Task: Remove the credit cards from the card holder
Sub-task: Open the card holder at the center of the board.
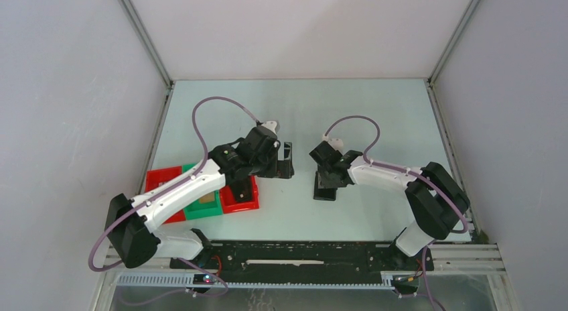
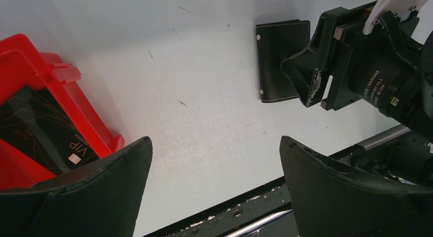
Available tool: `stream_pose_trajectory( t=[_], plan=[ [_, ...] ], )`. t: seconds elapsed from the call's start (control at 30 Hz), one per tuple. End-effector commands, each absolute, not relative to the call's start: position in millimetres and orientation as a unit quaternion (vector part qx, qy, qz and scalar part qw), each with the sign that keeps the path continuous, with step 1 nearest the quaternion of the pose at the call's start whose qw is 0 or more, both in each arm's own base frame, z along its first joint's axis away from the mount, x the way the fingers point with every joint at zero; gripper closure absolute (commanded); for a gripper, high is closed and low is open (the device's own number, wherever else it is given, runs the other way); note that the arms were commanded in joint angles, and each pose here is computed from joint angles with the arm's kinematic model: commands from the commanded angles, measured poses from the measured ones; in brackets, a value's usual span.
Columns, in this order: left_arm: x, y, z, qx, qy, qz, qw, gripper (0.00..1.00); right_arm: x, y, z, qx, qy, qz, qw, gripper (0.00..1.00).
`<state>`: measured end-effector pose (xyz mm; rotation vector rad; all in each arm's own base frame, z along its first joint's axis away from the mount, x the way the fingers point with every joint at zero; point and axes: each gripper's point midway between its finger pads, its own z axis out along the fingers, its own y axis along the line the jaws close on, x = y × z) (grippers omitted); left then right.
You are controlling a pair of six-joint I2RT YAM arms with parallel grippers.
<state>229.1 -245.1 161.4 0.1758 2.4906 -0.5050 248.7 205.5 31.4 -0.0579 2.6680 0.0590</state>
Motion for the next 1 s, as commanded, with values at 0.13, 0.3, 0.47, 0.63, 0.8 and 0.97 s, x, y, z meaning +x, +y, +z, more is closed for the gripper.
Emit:
stream_pose_trajectory(
  t=[0.13,0.3,0.47,0.63,0.8,0.97],
  plan=[
    [233,-248,176,0.057,0.926,-0.209,0.308,0.0,253,205,27,-0.01,0.967,-0.009,0.254,0.73],
    [231,-254,170,0.063,0.927,-0.219,0.297,0.0,251,205,37,-0.003,0.965,0.001,0.26,1.0],
    [229,-265,160,0.065,0.93,-0.233,0.276,0.0,248,209,52,0.016,0.96,0.056,0.272,1.0],
    [231,-269,157,0.068,0.931,-0.234,0.273,0.0,245,209,72,0.048,0.939,0.162,0.299,1.0],
    [229,-278,154,0.078,0.931,-0.247,0.258,0.0,246,178,83,0.107,0.919,0.212,0.314,1.0],
    [230,-282,155,0.078,0.931,-0.25,0.255,0.0,237,152,81,0.153,0.9,0.271,0.304,1.0]
  ],
)
